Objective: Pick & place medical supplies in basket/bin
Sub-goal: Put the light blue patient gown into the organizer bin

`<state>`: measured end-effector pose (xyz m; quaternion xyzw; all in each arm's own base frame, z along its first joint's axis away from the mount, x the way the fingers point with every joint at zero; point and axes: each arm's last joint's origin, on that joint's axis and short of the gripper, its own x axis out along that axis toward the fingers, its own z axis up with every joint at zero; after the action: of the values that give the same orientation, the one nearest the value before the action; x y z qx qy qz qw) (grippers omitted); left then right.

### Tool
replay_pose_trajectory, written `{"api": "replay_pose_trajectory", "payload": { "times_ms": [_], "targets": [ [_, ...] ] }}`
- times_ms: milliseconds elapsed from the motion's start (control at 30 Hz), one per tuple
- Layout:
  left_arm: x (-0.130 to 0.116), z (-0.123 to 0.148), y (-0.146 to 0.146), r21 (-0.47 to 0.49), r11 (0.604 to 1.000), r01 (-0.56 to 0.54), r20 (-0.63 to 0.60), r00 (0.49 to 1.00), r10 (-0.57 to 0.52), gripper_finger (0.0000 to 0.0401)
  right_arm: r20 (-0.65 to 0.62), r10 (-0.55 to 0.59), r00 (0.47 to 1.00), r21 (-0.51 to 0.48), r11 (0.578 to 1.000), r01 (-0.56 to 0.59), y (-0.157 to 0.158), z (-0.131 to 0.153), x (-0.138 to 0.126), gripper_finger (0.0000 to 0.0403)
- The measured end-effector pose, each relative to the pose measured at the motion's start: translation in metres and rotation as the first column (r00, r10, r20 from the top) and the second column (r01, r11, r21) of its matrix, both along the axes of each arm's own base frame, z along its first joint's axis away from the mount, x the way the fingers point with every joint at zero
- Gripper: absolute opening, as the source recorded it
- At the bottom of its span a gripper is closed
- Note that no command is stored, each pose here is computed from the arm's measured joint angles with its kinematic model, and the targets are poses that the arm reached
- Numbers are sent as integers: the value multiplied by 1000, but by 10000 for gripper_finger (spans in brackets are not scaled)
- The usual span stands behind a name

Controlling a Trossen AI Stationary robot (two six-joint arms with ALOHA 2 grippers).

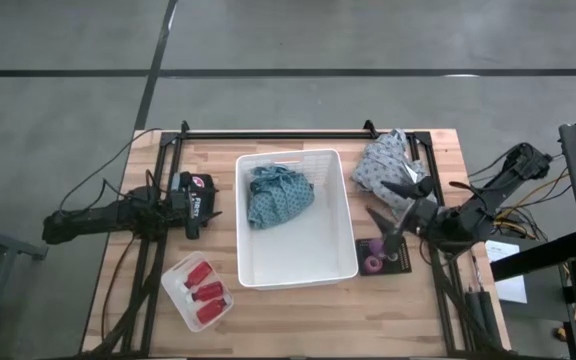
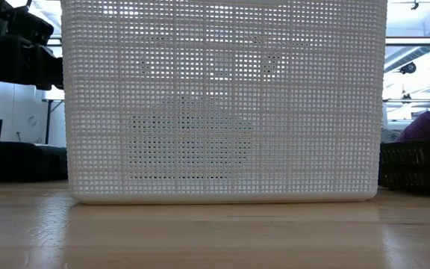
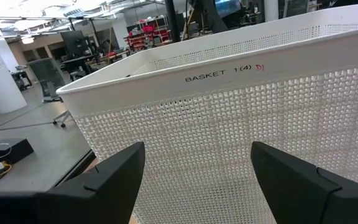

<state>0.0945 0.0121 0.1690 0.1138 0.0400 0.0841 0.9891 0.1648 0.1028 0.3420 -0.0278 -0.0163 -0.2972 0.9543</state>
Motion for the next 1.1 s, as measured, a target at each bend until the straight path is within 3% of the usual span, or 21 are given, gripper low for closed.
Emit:
{"api": "replay_pose_trajectory", "payload": {
  "times_ms": [167,333,400,567,833,1000,1100],
  "targets": [
    [0,0,0,0,1000,0,0,1000,0,299,-19,186,982,-89,978,-187,5,4,16,327],
    [0,0,0,0,1000,0,0,1000,0,299,-37,484,874,-133,865,-485,4,-5,40,327],
    [0,0,0,0,1000,0,0,1000,0,299,-76,528,846,-156,831,-533,1,-12,51,327],
    [0,0,0,0,1000,0,0,1000,0,299,-155,426,891,-185,874,-450,-16,-25,72,327],
    [0,0,0,0,1000,-1,0,1000,1,299,-157,304,940,-104,941,-322,-47,-22,80,327],
    [0,0,0,0,1000,-1,0,1000,1,299,-344,224,912,-119,953,-279,-62,-21,70,327],
    [0,0,0,0,1000,0,-3,1000,0,299,-382,231,895,-30,965,-262,-65,-14,63,327]
  ]
}}
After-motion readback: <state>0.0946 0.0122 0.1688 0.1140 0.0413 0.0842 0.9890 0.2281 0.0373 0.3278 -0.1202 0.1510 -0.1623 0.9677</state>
